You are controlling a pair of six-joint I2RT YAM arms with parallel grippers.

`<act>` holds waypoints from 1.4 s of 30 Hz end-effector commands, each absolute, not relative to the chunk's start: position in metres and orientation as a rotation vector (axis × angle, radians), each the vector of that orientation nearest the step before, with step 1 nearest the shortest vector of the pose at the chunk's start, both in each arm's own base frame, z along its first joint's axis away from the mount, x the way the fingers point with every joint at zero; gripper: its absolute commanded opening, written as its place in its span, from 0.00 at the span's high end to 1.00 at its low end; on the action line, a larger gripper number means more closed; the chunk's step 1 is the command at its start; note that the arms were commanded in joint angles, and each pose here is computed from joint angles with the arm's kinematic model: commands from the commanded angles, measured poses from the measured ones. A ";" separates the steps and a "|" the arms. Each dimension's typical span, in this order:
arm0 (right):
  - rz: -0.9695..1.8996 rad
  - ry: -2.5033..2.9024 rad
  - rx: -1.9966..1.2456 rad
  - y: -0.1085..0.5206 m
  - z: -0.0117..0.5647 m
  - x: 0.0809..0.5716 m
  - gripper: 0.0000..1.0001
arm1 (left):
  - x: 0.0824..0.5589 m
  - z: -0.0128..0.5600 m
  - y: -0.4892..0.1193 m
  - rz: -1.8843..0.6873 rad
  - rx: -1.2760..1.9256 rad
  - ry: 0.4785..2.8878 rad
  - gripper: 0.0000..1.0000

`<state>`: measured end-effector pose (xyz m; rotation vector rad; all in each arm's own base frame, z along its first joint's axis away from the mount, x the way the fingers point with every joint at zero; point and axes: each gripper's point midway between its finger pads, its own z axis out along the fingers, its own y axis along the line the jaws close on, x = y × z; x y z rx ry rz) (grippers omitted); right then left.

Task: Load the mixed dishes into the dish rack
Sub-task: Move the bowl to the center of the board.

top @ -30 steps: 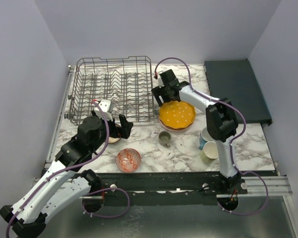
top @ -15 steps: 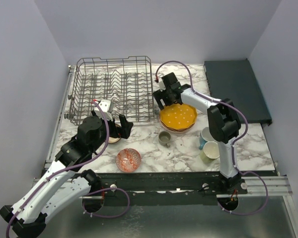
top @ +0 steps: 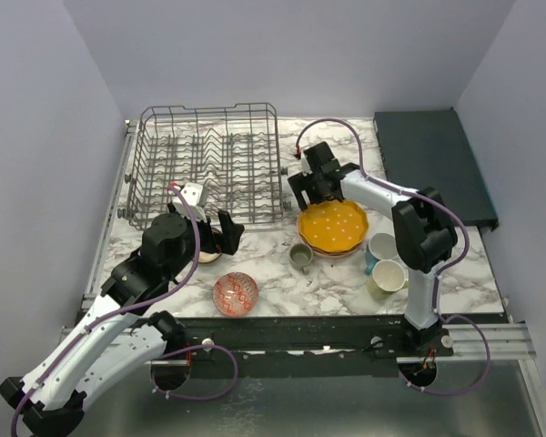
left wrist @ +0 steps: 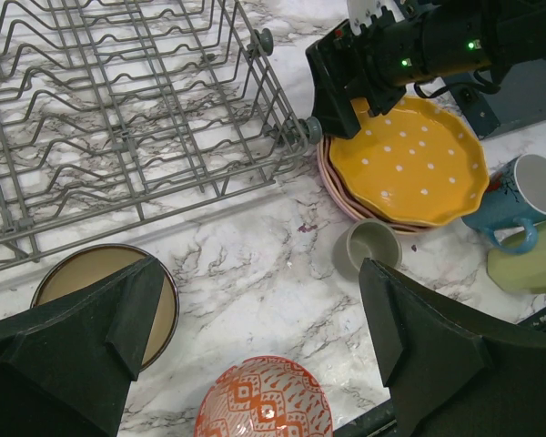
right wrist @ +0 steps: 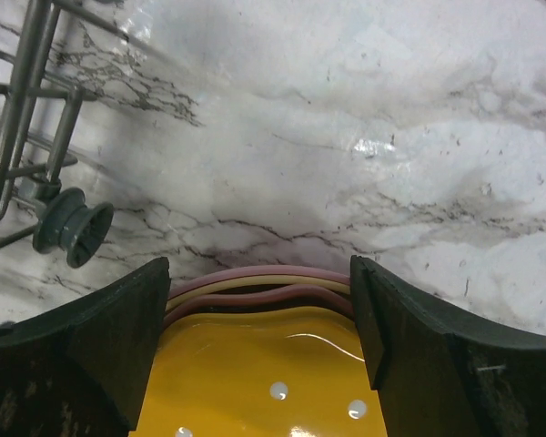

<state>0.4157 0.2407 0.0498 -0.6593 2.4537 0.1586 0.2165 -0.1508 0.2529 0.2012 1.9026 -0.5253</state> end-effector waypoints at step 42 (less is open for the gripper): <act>0.185 2.454 -0.045 0.175 0.181 0.317 0.14 | 0.212 0.246 -0.152 -0.535 0.221 1.924 0.01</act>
